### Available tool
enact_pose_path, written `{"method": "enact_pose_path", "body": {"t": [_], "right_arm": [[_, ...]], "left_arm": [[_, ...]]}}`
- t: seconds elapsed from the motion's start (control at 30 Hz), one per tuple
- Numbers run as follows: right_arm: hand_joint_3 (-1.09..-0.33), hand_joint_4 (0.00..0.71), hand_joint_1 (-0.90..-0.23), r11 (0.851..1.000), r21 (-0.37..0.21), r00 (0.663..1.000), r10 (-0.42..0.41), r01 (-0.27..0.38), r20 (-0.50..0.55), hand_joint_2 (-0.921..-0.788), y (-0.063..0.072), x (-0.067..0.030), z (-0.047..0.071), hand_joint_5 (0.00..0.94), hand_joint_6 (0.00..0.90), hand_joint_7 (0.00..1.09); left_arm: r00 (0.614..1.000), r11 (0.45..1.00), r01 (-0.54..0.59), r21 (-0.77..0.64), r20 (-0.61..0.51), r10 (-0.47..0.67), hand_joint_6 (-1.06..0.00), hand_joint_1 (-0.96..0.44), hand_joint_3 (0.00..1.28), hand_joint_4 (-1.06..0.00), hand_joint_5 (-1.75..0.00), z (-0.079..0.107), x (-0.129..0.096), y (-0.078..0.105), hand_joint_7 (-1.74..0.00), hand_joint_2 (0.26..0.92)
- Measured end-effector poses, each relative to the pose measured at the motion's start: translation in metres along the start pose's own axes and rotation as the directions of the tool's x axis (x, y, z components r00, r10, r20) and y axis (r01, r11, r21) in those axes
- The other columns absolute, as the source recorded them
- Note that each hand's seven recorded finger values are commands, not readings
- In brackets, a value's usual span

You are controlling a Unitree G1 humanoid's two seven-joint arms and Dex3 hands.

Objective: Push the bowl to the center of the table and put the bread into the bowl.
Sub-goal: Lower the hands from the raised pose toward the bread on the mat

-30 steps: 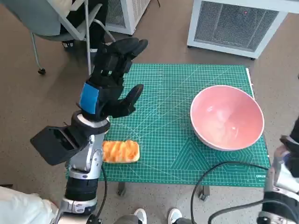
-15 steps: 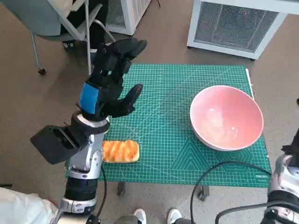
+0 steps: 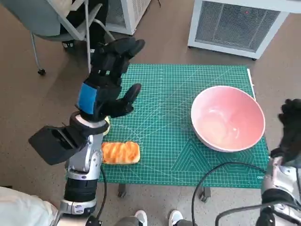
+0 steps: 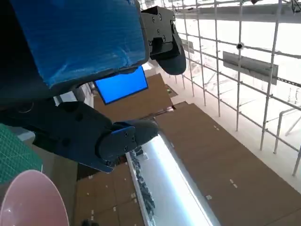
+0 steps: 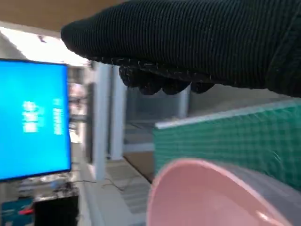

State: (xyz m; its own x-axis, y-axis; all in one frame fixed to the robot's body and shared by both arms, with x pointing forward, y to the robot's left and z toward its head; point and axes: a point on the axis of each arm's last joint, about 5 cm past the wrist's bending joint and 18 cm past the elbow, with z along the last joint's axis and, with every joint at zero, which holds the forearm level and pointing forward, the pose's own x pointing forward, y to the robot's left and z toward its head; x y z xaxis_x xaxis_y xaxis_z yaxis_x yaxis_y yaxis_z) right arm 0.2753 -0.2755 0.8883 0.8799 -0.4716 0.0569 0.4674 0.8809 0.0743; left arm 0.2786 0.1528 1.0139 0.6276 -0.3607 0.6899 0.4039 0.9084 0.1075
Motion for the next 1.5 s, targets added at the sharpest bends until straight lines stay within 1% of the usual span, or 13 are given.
{"method": "enact_pose_path", "body": {"t": [0.17, 0.37, 0.6, 0.77, 1.07, 1.27, 1.5], "right_arm": [[-0.756, 0.36, -0.435, 1.0, 0.012, 0.998, 0.027, -0.027, -0.06, -0.921, 0.011, -0.0019, -0.005, 0.021, 0.141, 0.44], [-0.774, 0.346, -0.435, 0.997, 0.039, 0.992, 0.076, -0.072, -0.103, -0.921, 0.027, -0.0018, -0.006, 0.011, 0.137, 0.44], [-0.778, 0.341, -0.446, 0.988, 0.084, 0.982, 0.141, -0.131, -0.129, -0.921, 0.047, -0.0029, -0.007, 0.007, 0.136, 0.45], [-0.778, 0.347, -0.462, 0.981, 0.107, 0.975, 0.176, -0.162, -0.139, -0.921, 0.059, -0.0039, -0.007, 0.01, 0.138, 0.47], [-0.776, 0.368, -0.475, 0.971, 0.122, 0.966, 0.222, -0.207, -0.135, -0.921, 0.076, -0.0022, -0.001, 0.018, 0.14, 0.49], [-0.768, 0.396, -0.495, 0.961, 0.133, 0.958, 0.259, -0.242, -0.123, -0.921, 0.09, -0.0018, 0.004, 0.029, 0.136, 0.5], [-0.769, 0.378, -0.498, 0.948, 0.145, 0.947, 0.3, -0.283, -0.118, -0.921, 0.104, -0.0024, 0.009, 0.018, 0.127, 0.53]], "left_arm": [[1.0, 1.0, -0.001, 0.009, 0.008, 0.001, 0.0, -0.24, 0.66, 0.0, -0.63, 0.003, 0.0, 0.001, -0.94, 0.766], [1.0, 1.0, 0.0, 0.017, 0.015, 0.0, 0.0, -0.24, 0.66, 0.0, -0.63, 0.005, -0.002, 0.002, -0.94, 0.774], [1.0, 1.0, 0.004, 0.031, 0.02, -0.004, 0.0, -0.24, 0.66, 0.0, -0.64, 0.008, -0.003, 0.002, -0.94, 0.782], [1.0, 0.999, 0.004, 0.043, 0.022, -0.005, 0.0, -0.24, 0.66, 0.0, -0.64, 0.01, -0.004, 0.004, -0.94, 0.786], [1.0, 0.998, -0.013, 0.06, 0.003, 0.013, 0.0, -0.24, 0.65, 0.0, -0.64, 0.012, -0.012, 0.007, -0.93, 0.788], [1.0, 0.997, -0.028, 0.07, 0.002, 0.028, 0.0, -0.25, 0.65, 0.0, -0.64, 0.014, -0.016, 0.008, -0.92, 0.791], [0.999, 0.996, -0.046, 0.079, 0.003, 0.046, 0.0, -0.24, 0.64, 0.0, -0.64, 0.016, -0.019, 0.01, -0.92, 0.798]]}}
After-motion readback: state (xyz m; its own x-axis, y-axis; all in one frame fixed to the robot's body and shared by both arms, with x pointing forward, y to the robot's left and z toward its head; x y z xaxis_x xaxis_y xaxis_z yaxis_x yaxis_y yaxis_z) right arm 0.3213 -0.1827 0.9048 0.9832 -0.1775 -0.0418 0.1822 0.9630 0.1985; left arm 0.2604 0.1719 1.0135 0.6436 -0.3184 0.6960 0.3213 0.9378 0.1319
